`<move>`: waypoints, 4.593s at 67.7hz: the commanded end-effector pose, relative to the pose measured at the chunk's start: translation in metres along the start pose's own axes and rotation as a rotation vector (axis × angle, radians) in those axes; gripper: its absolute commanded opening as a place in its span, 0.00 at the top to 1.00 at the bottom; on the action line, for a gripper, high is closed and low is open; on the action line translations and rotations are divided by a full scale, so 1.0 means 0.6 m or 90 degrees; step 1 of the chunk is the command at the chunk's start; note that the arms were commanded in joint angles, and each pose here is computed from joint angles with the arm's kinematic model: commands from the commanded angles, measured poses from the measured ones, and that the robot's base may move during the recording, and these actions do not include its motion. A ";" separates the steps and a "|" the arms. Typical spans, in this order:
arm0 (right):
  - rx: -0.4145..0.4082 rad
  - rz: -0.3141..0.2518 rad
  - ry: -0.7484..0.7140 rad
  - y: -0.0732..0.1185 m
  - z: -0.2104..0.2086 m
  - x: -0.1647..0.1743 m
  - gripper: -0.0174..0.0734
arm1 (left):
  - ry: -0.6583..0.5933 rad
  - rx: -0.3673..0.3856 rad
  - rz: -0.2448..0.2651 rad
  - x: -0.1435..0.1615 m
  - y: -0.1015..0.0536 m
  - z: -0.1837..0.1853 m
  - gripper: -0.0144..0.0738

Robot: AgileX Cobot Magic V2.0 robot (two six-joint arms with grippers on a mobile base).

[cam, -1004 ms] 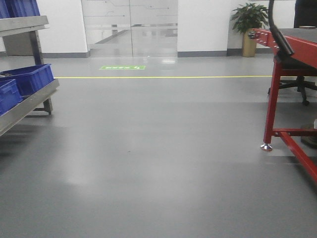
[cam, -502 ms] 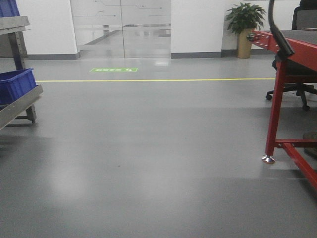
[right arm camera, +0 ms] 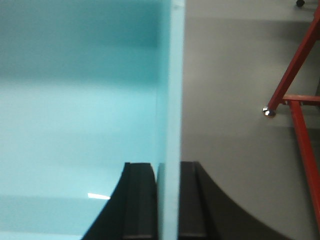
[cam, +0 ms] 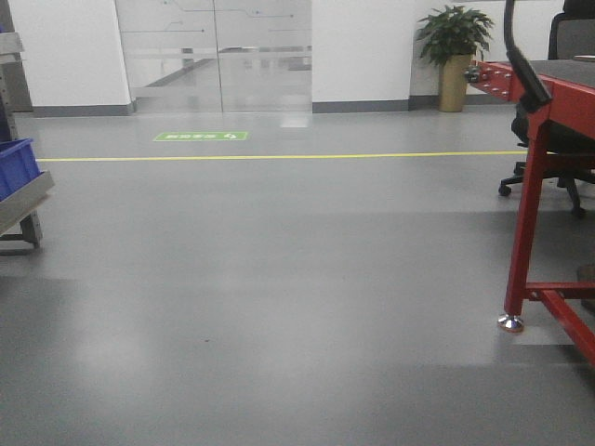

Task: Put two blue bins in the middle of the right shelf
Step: 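Drive across the floor toward the rack with the red bag, then drive up to the rack, aligning the held bin with the upper shelf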

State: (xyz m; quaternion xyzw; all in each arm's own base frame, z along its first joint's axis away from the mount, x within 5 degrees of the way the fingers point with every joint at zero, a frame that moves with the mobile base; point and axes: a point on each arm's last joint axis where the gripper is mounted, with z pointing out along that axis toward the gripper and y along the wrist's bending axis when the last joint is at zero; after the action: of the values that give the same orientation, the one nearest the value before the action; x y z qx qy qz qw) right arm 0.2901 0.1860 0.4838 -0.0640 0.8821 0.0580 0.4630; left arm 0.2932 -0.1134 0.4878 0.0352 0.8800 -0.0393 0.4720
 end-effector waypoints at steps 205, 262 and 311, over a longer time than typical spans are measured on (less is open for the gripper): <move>-0.032 0.008 -0.062 -0.001 -0.025 -0.018 0.99 | -0.088 0.033 -0.008 -0.023 -0.004 -0.022 0.96; -0.032 0.008 -0.062 -0.001 -0.025 -0.018 0.99 | -0.088 0.033 -0.008 -0.023 -0.004 -0.022 0.96; -0.032 0.008 -0.062 -0.001 -0.025 -0.018 0.99 | -0.088 0.033 -0.008 -0.023 -0.004 -0.022 0.96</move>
State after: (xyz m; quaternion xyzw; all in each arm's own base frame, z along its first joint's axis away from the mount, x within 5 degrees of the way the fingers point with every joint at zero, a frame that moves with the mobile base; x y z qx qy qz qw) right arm 0.2904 0.1856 0.4837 -0.0633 0.8823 0.0584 0.4627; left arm 0.2941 -0.1135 0.4877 0.0357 0.8789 -0.0382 0.4741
